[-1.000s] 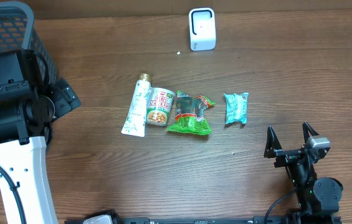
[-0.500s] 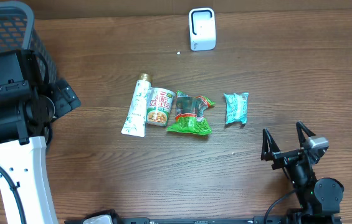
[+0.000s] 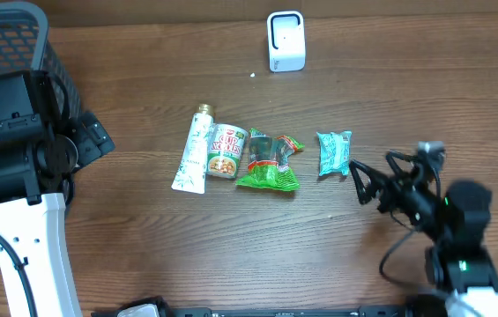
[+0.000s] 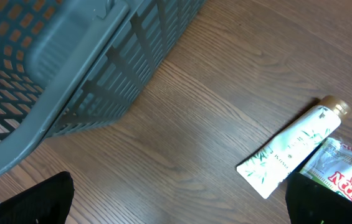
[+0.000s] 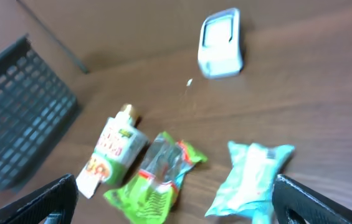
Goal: Scan the item barcode
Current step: 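Move the right gripper to the mint-green packet and grasp it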
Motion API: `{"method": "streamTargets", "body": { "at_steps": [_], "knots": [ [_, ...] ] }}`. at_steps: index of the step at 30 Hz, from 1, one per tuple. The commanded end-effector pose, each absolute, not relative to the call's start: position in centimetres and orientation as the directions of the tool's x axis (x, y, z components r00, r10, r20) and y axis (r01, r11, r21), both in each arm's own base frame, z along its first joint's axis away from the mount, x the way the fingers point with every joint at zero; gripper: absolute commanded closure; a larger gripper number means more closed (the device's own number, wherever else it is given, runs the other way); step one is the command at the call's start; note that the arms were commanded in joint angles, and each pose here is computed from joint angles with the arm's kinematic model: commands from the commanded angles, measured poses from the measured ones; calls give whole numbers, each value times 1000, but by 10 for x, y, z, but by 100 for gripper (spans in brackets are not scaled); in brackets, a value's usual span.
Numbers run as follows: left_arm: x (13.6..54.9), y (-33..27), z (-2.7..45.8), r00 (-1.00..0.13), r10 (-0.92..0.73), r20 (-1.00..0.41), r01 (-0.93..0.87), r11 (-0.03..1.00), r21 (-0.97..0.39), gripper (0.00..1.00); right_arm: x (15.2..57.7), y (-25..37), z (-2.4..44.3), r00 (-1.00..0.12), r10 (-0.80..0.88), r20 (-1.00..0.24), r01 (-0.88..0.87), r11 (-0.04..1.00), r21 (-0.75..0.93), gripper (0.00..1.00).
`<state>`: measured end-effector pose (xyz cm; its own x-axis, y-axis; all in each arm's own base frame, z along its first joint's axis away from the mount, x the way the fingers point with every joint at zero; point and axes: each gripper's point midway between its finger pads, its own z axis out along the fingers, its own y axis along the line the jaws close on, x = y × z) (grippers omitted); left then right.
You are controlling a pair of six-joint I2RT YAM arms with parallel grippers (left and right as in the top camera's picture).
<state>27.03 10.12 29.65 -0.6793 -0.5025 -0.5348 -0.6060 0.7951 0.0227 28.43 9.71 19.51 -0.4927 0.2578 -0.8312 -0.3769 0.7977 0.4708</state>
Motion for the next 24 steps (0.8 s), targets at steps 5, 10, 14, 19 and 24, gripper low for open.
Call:
{"method": "streamTargets", "body": {
  "at_steps": [5, 10, 14, 19, 24],
  "knots": [
    [269, 101, 298, -666, -515, -540, -616, 787, 8, 0, 308, 129, 206, -578, 253, -775, -475, 668, 572, 0],
    [269, 101, 298, -666, -516, -540, -617, 787, 8, 0, 315, 147, 171, -712, 209, -670, -437, 614, 657, 0],
    [269, 101, 298, -665, -516, -540, -617, 787, 8, 0, 314, 176, 153, -835, 145, -532, -370, 567, 736, 0],
    [269, 101, 298, -666, -516, -540, -617, 787, 8, 0, 326, 204, 135, -908, 137, -396, -243, 597, 765, 0],
    [269, 101, 298, -666, -515, -539, -616, 787, 8, 0, 338, 192, 88, -928, 267, -258, 1, 696, 718, 0]
  ]
}}
